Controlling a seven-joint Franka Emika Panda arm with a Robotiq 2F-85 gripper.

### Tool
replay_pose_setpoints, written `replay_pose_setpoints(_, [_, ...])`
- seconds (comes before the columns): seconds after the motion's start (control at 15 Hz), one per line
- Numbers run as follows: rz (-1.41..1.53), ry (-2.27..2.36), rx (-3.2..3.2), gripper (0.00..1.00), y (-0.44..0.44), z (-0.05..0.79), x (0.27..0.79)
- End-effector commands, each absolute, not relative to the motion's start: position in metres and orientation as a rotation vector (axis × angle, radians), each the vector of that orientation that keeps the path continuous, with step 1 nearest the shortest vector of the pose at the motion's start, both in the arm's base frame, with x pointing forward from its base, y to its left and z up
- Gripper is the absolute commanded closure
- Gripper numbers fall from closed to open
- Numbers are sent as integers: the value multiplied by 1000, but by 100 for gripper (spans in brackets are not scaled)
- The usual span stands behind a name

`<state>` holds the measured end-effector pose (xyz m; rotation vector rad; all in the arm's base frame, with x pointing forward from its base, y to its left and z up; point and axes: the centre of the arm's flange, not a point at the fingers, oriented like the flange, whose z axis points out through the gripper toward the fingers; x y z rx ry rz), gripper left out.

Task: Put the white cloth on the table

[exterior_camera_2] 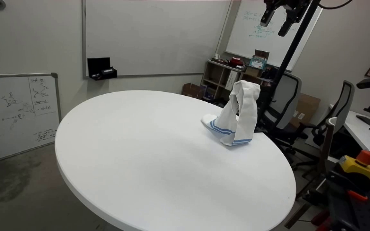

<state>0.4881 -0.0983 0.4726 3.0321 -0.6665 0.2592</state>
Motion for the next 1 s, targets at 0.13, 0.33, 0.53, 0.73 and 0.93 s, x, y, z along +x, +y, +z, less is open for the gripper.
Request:
replay_pose_setpoints(0.13, [183, -884, 2904, 0, -140, 439, 528])
replay_pose_setpoints(0.33, [143, -967, 2842, 0, -159, 419, 539])
replay_pose_setpoints(0.53, [72, -1021, 2752, 0, -175, 401, 545])
replay_pose_setpoints(0.73, [23, -1049, 2682, 0, -188, 383, 547])
replay_pose_setpoints(0.93, [-24, -1065, 2635, 0, -196, 368, 547])
